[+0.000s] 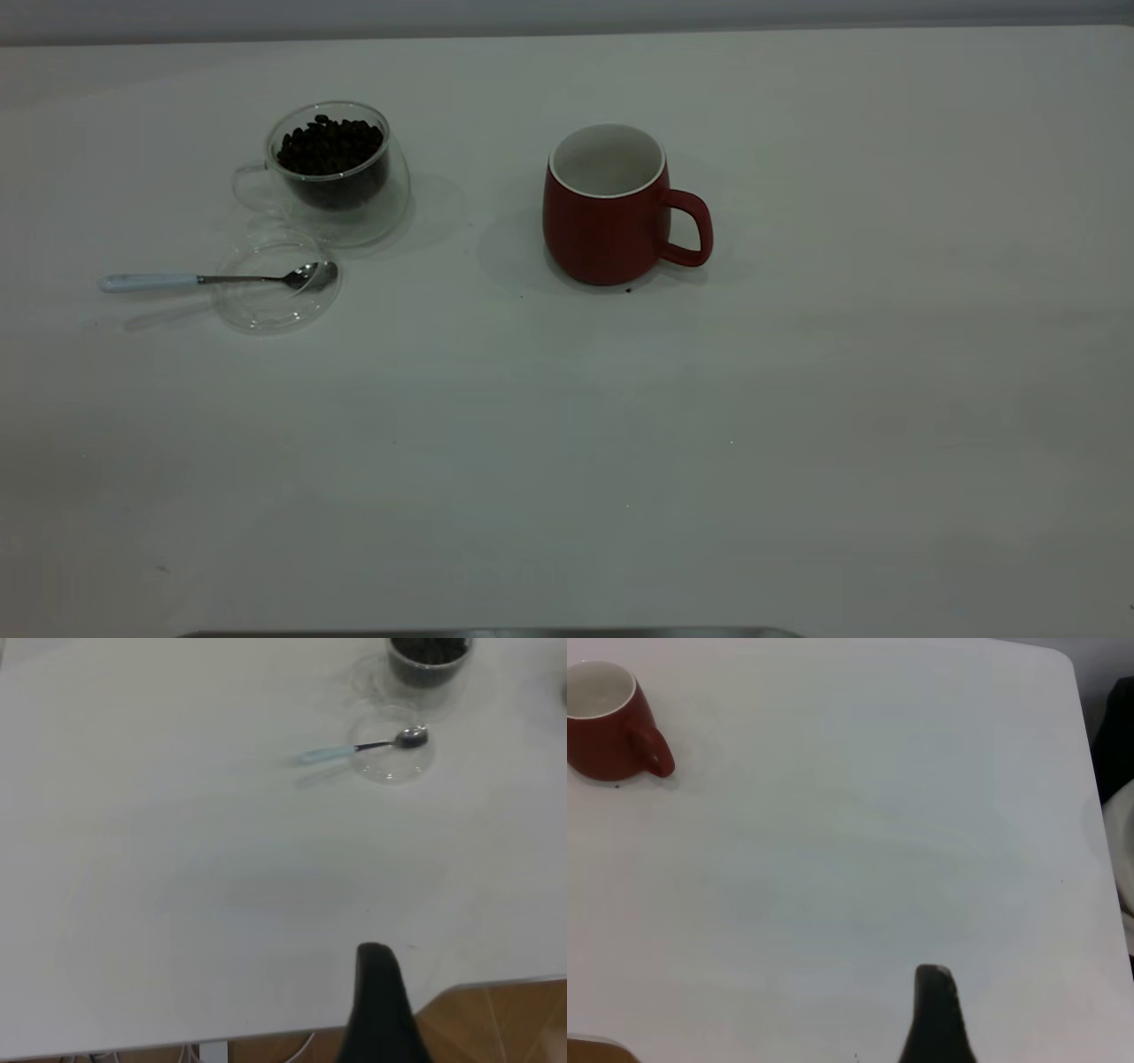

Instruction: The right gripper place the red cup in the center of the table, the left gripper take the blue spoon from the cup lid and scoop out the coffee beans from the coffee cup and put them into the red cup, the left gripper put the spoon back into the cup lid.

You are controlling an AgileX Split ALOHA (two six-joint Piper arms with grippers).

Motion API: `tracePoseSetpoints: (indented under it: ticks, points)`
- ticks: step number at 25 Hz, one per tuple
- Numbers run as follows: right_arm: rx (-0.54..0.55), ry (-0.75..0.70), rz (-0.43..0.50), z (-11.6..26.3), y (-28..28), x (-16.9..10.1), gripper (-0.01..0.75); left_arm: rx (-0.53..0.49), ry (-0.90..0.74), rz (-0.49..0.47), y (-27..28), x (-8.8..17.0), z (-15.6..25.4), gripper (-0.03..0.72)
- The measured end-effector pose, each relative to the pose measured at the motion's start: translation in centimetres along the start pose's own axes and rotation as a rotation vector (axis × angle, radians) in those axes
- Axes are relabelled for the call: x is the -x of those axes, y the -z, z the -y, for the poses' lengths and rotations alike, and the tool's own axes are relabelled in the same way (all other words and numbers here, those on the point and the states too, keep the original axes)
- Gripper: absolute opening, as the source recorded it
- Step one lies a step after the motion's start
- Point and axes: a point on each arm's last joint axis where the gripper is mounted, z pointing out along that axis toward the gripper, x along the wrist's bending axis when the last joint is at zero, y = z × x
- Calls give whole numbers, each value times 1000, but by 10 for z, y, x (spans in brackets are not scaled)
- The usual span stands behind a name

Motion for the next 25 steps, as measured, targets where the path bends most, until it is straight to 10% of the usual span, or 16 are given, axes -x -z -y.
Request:
tracePoseSetpoints:
  ticks: [25]
  points:
    - [0,0,0,0,0,0,587,1,24,23,0,2,0,590]
